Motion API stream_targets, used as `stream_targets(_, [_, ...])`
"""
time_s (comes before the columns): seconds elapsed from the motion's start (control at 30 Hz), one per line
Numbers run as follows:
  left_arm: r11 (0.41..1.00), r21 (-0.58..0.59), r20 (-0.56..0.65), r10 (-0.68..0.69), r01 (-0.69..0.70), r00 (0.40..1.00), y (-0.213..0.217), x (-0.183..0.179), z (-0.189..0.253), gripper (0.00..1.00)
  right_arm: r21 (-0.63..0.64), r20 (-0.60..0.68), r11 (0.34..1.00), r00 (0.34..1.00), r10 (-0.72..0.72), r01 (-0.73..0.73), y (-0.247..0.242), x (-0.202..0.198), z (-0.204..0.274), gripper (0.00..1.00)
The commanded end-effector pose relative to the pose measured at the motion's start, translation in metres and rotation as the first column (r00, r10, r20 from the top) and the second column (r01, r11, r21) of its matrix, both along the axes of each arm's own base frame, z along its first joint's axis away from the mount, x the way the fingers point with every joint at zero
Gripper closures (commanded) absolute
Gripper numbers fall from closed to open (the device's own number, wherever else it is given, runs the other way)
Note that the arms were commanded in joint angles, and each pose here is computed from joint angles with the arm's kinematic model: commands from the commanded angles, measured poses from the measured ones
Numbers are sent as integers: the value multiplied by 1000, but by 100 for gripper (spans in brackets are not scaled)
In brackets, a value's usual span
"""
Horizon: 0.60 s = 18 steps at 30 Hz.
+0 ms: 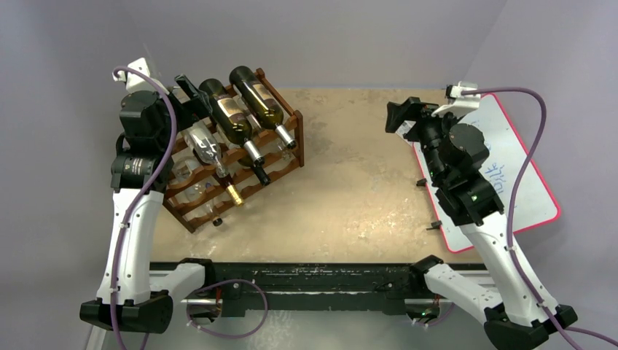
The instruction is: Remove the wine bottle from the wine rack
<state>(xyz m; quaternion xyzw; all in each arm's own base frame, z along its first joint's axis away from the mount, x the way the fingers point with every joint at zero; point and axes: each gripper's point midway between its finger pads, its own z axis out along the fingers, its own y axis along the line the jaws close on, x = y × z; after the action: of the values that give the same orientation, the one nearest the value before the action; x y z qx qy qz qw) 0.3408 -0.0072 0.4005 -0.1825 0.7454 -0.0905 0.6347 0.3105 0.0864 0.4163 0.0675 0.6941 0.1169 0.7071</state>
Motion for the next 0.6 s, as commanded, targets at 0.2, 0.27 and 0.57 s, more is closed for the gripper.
stream_targets(0.2, [999, 31, 52, 13, -15, 999, 7, -3, 28, 0, 66, 120, 998, 993, 16, -24, 2, -2, 45, 0])
stream_targets(0.27, [999, 40, 42, 24, -26, 999, 9, -4, 28, 0, 66, 127, 997, 992, 29, -38, 5, -1, 46, 0])
stream_targets(0.57, [993, 82, -86, 93, -86, 992, 22, 2, 2, 0, 62, 83, 996, 995, 64, -70, 16, 7, 33, 0])
